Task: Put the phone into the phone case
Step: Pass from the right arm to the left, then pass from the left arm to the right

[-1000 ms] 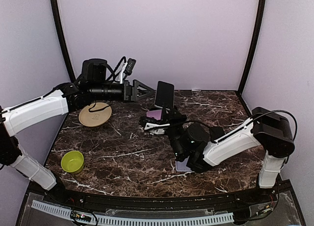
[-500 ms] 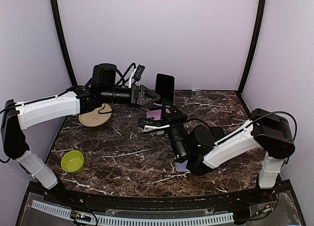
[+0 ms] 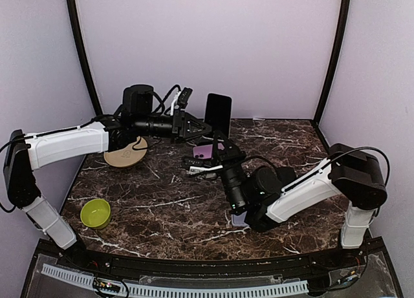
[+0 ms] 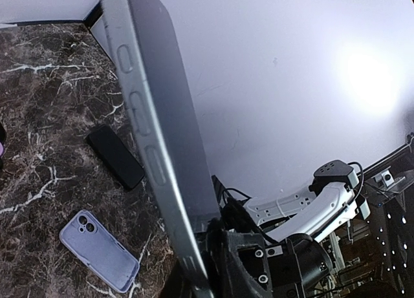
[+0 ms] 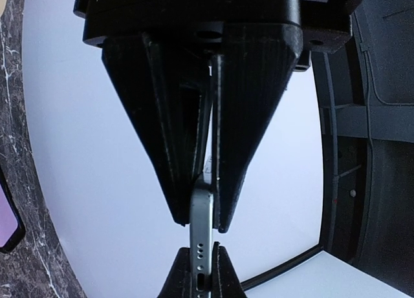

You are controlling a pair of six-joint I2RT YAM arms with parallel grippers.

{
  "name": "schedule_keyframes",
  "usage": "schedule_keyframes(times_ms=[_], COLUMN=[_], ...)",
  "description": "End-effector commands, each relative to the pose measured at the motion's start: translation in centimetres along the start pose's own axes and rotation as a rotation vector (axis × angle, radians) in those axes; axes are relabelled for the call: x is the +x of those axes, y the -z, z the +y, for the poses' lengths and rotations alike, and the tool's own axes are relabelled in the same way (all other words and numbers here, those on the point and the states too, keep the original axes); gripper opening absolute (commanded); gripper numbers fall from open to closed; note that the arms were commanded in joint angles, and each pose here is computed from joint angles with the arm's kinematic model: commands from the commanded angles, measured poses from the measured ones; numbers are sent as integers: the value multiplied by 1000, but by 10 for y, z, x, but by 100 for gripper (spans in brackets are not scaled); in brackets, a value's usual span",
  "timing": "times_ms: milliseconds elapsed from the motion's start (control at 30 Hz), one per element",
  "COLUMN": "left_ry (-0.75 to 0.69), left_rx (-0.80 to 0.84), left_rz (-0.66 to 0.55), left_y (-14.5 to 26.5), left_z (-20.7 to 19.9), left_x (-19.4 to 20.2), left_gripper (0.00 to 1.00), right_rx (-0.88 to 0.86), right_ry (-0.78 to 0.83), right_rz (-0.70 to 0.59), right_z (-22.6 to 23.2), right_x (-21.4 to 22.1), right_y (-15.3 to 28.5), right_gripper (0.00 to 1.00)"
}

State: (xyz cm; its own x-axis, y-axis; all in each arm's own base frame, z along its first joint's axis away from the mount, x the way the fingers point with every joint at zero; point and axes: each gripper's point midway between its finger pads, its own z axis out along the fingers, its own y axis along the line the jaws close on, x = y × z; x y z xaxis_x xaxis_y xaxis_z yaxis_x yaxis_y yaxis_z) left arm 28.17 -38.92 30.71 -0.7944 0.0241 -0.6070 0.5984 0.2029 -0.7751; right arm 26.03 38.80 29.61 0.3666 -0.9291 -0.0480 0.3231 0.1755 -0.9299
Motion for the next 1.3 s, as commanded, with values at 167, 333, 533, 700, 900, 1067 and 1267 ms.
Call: schedule_keyframes(times_ms=[167, 333, 533, 700, 900, 1067, 1267], left_ry=[-83, -121, -200, -251, -387, -449, -526], left_rx=[111, 93, 84, 67, -53, -136, -210], left_rz=[25, -7, -87, -149, -264, -316, -369], left_y=[-2, 2, 12, 19, 33, 42, 52], left_z=[-23, -25, -37, -41, -39, -32, -29], left_x=[7, 2, -12, -21, -41, -49, -57], left_gripper=[0, 0, 0, 0, 0, 0, 0], right_rx=[142, 134, 133, 130, -9, -174, -626], right_ry=[-157, -162, -162, -172, -240, -508, -1030], right_rz=[27, 45, 51, 62, 84, 93, -12], right_z=[-42, -40, -39, -39, -22, -29, -38], right_x=[6, 8, 8, 10, 6, 0, -30], right_y=[0, -1, -2, -2, -2, -5, -9], right_gripper=[0, 22, 47, 59, 98, 99, 98])
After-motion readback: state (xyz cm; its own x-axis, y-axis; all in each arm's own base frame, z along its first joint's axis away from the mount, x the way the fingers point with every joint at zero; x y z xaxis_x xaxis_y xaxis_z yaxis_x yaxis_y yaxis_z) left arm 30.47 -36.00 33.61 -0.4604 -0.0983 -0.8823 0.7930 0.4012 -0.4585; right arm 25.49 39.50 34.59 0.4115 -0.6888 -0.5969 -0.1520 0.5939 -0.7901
